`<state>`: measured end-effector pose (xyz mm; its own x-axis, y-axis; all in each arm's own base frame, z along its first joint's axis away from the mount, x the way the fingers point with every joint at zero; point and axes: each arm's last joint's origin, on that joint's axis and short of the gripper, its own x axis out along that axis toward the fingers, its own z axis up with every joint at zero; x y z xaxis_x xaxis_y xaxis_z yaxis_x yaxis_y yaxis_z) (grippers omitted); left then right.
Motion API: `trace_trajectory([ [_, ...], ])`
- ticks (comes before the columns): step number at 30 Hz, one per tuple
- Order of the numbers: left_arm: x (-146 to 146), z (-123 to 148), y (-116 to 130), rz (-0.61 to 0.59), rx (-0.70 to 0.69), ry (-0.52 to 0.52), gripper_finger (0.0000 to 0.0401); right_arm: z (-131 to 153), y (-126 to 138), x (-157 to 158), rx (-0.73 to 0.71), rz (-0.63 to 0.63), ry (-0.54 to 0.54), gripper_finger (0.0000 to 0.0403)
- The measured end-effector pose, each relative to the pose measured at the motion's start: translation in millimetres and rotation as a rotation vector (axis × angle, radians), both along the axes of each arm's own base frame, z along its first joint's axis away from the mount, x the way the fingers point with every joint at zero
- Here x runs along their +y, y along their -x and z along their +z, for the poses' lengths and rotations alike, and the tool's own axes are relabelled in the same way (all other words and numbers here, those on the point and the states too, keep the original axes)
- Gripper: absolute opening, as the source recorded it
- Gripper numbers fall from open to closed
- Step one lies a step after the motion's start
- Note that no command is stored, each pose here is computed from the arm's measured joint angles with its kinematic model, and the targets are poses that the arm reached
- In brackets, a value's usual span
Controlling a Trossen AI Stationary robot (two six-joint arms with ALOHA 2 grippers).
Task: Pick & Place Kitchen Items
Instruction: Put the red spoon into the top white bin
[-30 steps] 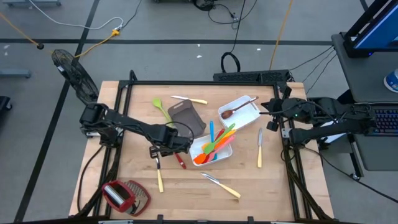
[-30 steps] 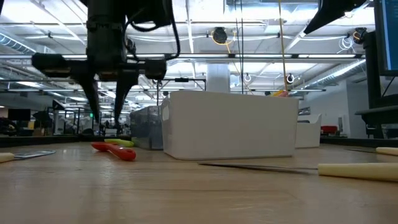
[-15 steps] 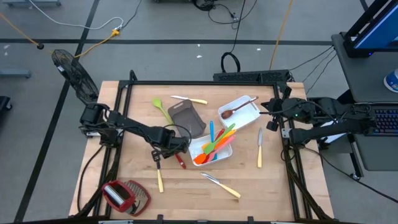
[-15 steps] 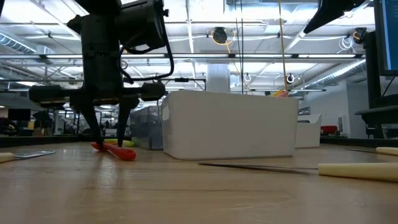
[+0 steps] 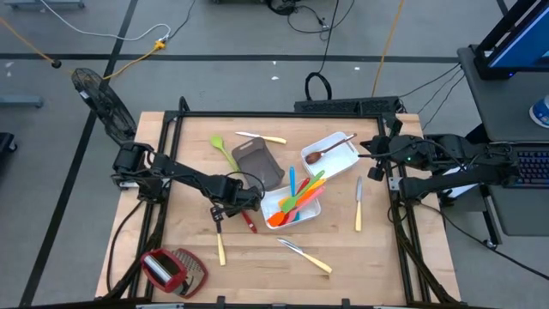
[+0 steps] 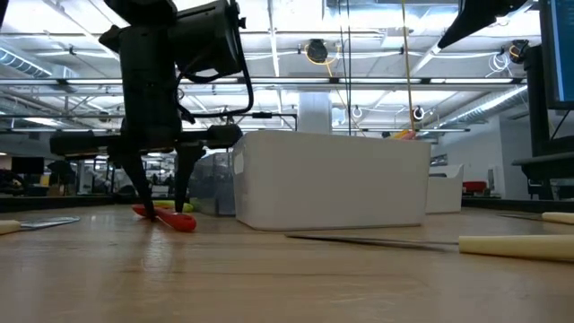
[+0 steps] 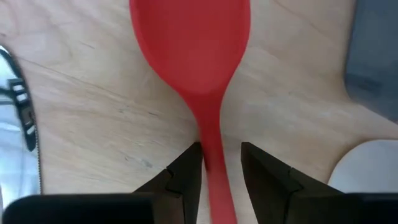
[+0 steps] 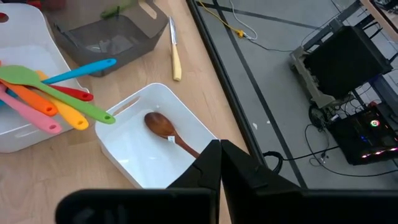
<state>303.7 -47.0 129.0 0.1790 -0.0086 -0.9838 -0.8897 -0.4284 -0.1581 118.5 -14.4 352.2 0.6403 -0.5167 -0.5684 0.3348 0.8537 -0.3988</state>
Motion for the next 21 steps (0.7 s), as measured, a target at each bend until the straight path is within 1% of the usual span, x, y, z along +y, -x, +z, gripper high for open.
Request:
trace_trajectory([
  [4,-4.0,-5.7,-0.6,-0.020,0.014,-0.009,0.0118,0.3,-0.2,0.0,-0.001,0.003,0.004,0.0004],
  [6,-6.3,-5.5,1.1,-0.020,0.024,-0.013,0.0108,0.6,-0.7,0.0,0.001,0.010,0.012,0.0004],
  [8,-9.3,-2.5,5.1,-0.029,0.038,-0.022,0.0086,1.2,-1.0,0.0,-0.004,0.014,0.016,0.0004],
  [12,-15.7,4.5,12.4,-0.008,0.054,-0.059,0.0025,1.6,-1.5,0.0,0.000,0.024,0.028,0.0004],
  [13,-17.5,5.1,13.5,-0.002,0.053,-0.072,0.0016,1.6,-1.4,0.0,0.002,0.025,0.030,0.0004],
  [14,-19.2,6.0,14.0,0.006,0.047,-0.084,0.0014,1.6,-1.4,0.0,0.003,0.027,0.032,0.0004],
  [18,-25.3,8.0,16.7,0.039,0.034,-0.104,0.0026,1.7,-1.5,0.0,0.010,0.037,0.043,0.0004],
  [21,-30.2,8.8,18.4,0.057,0.022,-0.129,0.0015,3.1,-2.7,0.0,-0.002,0.044,0.053,0.0004],
])
